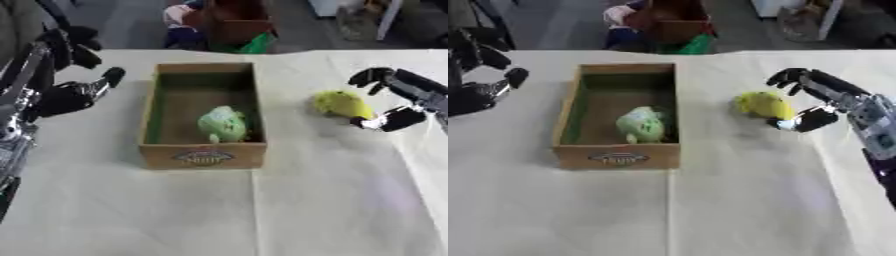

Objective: Pick up objects on the table and place them in the box.

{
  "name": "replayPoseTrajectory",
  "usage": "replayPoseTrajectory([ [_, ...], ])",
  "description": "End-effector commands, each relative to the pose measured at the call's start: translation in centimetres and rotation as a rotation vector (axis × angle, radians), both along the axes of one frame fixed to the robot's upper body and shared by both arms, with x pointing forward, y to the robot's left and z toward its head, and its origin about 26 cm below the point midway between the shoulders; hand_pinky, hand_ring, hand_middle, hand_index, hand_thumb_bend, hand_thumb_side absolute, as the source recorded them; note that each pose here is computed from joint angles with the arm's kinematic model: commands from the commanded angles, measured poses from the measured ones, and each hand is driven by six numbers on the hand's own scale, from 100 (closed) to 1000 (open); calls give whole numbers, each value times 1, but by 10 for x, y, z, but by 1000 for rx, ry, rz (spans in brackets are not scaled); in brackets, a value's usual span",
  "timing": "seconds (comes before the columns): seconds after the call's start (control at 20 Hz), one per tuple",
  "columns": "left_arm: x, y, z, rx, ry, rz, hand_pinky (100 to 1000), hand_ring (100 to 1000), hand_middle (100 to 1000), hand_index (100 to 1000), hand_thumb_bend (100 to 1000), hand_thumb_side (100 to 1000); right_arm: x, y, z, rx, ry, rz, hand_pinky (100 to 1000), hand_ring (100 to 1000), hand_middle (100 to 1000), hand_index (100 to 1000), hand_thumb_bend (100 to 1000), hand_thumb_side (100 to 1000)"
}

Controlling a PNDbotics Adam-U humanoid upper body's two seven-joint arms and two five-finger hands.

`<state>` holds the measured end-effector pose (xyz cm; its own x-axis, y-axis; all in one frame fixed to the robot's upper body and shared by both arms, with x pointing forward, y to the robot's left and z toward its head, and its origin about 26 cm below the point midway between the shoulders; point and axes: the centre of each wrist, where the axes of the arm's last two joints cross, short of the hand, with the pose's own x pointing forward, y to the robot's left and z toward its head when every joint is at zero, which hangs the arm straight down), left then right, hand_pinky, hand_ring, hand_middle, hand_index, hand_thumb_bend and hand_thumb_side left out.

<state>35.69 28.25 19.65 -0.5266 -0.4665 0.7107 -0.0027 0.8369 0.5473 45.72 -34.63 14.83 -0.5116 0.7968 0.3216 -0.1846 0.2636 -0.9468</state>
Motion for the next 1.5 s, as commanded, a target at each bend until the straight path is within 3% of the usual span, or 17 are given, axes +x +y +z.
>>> replayPoseTrajectory([
  [0.05,-1,2,8,4,-22,0,652,605,613,783,515,263,4,-6,12,-20,-46,-35,718,832,848,865,423,254],
  [0.6,-1,2,6,1,-14,-2,652,603,611,783,513,266,4,-11,-2,-102,-18,-58,703,785,795,813,430,312],
  [0.75,-1,2,5,1,-11,-1,651,603,611,783,512,267,3,-10,-3,-125,-25,-64,669,725,735,757,434,350],
  [0.85,0,2,4,0,-9,-1,651,603,611,783,511,267,3,-10,-3,-135,-48,-73,619,627,639,681,438,375],
  [1.0,0,3,3,1,-5,-2,651,603,611,784,508,268,2,-9,-2,-135,-99,-90,536,498,512,555,446,366],
  [1.2,0,4,2,0,-2,2,650,602,611,784,501,266,2,-9,-2,-107,-171,-119,442,394,424,452,445,350],
  [1.35,0,4,1,-1,-1,2,650,602,611,783,500,265,2,-9,-2,-77,-226,-149,451,408,434,468,451,373],
  [1.4,0,4,1,-1,0,2,650,602,611,783,500,265,1,-9,-3,-65,-239,-156,495,484,496,539,447,406],
  [1.45,0,4,1,-2,-1,3,650,602,611,783,500,265,1,-9,-3,-54,-250,-161,504,502,516,566,446,411],
  [1.5,0,4,1,-2,-1,3,650,602,610,783,480,265,1,-9,-4,-43,-259,-166,531,553,576,651,445,419],
])
